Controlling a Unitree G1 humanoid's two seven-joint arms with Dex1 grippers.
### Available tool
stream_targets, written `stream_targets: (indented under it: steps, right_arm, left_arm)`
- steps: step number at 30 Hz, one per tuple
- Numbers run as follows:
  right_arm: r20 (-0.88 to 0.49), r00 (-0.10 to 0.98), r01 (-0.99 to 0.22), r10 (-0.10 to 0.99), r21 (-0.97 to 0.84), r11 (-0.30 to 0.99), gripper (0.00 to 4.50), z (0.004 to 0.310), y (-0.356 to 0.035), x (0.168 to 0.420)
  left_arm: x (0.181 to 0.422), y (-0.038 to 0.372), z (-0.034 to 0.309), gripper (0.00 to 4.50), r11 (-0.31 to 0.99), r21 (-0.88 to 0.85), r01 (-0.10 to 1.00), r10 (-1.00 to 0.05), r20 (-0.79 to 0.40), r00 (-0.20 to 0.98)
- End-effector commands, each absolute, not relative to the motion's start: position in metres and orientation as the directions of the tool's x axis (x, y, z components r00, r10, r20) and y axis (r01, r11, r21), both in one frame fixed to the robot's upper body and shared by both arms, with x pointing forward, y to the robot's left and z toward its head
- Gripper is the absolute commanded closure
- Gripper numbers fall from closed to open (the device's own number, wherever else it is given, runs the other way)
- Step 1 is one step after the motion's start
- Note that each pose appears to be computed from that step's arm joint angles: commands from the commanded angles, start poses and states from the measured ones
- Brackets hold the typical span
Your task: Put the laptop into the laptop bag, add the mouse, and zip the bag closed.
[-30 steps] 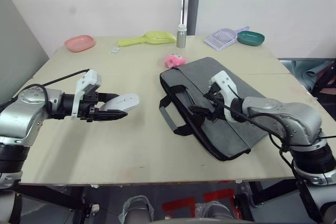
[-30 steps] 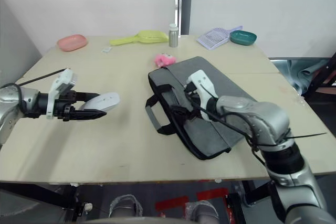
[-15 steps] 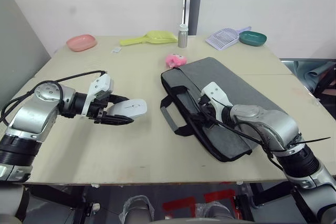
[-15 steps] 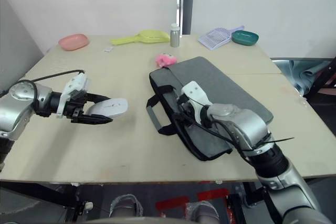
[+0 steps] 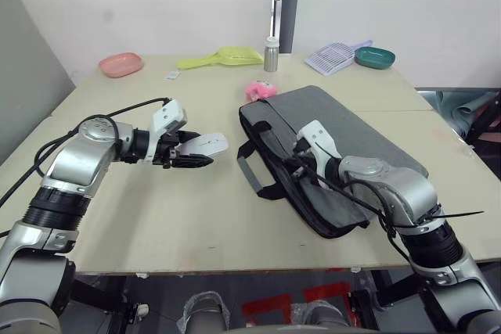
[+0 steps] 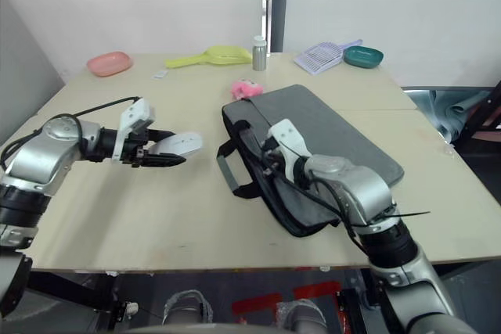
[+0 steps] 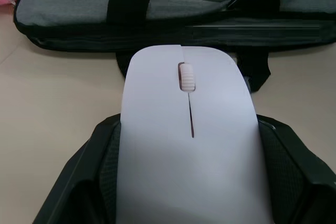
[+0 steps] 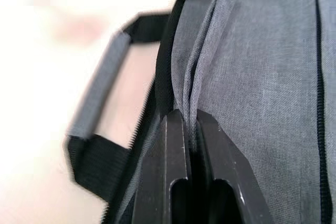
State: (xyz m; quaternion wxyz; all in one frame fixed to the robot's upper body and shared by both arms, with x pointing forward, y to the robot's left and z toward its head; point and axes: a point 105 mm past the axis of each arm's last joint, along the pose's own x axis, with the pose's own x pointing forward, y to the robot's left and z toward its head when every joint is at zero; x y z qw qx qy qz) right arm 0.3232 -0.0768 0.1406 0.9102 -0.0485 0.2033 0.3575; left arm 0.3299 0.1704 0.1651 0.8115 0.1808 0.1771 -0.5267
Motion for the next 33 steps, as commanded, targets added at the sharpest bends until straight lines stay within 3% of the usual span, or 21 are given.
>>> stream_targets:
  steps: [1,8,11,21,33]
  right_arm:
    - [-0.231,0.685,-0.706,0.691,0.027,0.708,4.48,0.196,-0.076,0.321]
    - [0.117,0.704,-0.696,0.701,-0.084,0.713,4.48,0.284,-0.093,0.319]
    - [0.189,0.665,-0.721,0.723,-0.093,0.687,4.48,0.301,-0.094,0.311]
    - [0.085,0.622,-0.771,0.778,-0.110,0.628,4.48,0.273,-0.084,0.301]
    - [0.038,0.626,-0.772,0.779,-0.115,0.625,4.48,0.257,-0.075,0.302]
  left_arm:
    - [0.334,0.156,0.167,1.64,0.361,0.163,0.918,-0.777,-0.491,0.393]
    - [0.341,0.135,0.163,1.64,0.343,0.167,0.925,-0.789,-0.483,0.380]
    - [0.347,0.128,0.163,1.64,0.347,0.181,0.920,-0.790,-0.472,0.391]
    - [0.378,0.096,0.170,1.64,0.359,0.282,0.890,-0.791,-0.413,0.450]
    - [0.384,0.046,0.147,1.64,0.292,0.296,0.910,-0.800,-0.445,0.402]
